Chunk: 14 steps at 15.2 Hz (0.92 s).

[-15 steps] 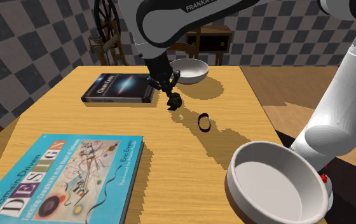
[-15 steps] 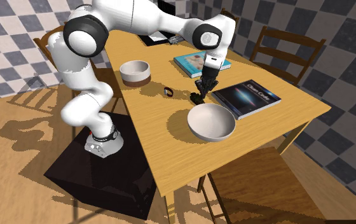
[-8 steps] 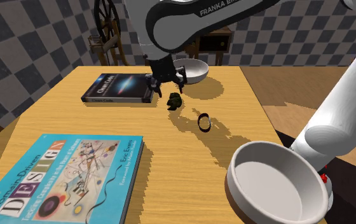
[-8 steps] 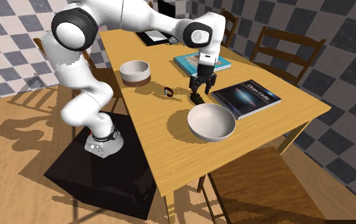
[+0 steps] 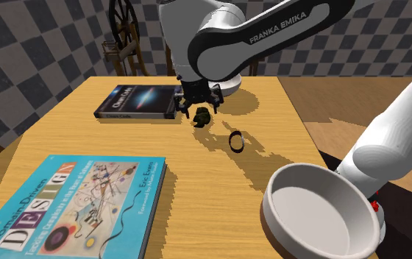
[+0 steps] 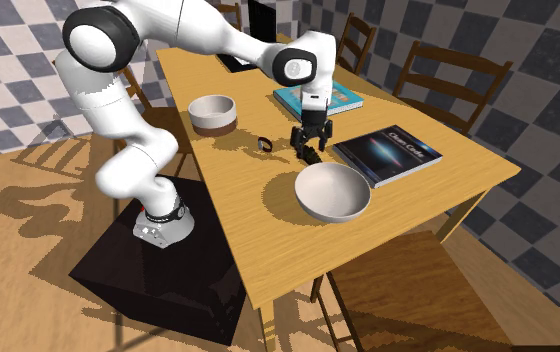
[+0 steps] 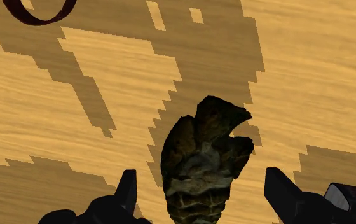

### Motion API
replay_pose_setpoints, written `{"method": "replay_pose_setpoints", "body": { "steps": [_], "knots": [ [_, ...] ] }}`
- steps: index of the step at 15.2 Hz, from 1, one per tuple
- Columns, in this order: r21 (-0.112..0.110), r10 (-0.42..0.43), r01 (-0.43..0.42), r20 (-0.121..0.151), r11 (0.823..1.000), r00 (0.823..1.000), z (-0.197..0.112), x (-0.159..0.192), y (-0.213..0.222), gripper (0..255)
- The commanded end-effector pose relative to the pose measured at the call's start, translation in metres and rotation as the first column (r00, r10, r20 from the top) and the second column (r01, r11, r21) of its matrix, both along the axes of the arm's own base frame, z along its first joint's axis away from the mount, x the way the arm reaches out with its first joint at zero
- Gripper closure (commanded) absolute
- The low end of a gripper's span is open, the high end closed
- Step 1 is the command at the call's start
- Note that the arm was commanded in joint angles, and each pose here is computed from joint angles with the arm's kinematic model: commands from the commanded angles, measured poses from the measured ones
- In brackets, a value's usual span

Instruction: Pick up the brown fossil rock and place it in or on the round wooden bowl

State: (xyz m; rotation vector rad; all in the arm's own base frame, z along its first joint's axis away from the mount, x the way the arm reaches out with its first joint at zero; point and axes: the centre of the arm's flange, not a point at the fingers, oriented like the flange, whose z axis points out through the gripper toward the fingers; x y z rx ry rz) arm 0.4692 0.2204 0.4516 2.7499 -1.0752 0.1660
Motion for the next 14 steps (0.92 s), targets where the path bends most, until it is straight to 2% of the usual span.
{"method": "replay_pose_setpoints", "body": {
  "steps": [1,8,9,14],
  "knots": [
    [0.0,0.0,0.0,0.001,1.0,1.0,-0.0064,0.0,-0.0029,0],
    [0.0,0.0,0.0,0.001,1.0,1.0,-0.0064,0.0001,-0.0029,0],
    [0.0,0.0,0.0,0.001,1.0,1.0,-0.0064,0.0001,-0.0029,255],
    [0.0,0.0,0.0,0.001,1.0,1.0,-0.0067,-0.0004,-0.0026,255]
  ]
}}
